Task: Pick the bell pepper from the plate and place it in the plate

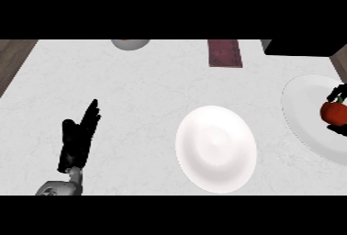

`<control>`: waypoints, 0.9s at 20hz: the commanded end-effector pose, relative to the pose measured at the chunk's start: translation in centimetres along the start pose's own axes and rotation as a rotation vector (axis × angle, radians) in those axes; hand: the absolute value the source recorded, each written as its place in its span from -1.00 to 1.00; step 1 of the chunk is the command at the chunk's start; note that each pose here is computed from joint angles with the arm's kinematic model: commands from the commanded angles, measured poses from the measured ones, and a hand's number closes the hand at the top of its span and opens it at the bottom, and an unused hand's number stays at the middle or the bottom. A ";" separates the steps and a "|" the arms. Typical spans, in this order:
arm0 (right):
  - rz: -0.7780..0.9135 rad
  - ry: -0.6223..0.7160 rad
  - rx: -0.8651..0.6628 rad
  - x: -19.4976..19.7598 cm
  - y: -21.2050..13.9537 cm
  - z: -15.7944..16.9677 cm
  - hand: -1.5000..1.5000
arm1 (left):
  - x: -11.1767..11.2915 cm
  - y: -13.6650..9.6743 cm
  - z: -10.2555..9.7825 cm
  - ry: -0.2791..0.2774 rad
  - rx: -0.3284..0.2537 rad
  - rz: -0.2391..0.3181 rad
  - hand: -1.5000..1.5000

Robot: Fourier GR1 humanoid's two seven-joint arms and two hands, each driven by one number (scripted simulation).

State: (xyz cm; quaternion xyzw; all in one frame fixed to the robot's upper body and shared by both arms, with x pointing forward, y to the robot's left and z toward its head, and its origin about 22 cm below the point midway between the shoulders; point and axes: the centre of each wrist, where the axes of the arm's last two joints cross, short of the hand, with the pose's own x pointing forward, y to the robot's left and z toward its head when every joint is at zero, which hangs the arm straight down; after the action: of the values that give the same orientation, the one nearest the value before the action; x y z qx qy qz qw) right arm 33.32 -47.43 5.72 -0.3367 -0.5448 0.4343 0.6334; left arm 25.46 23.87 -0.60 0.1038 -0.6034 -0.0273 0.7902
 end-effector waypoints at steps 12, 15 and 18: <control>-0.619 -0.350 -0.119 -2.6 -1.9 1.2 -1.00 | 0.5 0.9 -0.4 -0.005 0.009 0.008 0.00; -0.738 -0.342 -0.130 -4.0 -2.9 2.8 -1.00 | -0.6 0.2 0.3 0.004 0.012 0.020 0.00; -0.788 -0.311 -0.123 -4.6 -3.8 3.5 -1.00 | -1.2 0.5 0.6 -0.001 -0.003 0.008 0.00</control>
State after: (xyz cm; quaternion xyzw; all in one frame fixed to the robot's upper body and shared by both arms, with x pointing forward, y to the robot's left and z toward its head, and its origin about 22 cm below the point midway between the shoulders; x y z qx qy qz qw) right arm 31.37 -51.75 6.72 -0.1554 -0.7125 0.2149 0.6496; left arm 24.81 24.75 -1.05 0.1052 -0.6042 -0.0225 0.7895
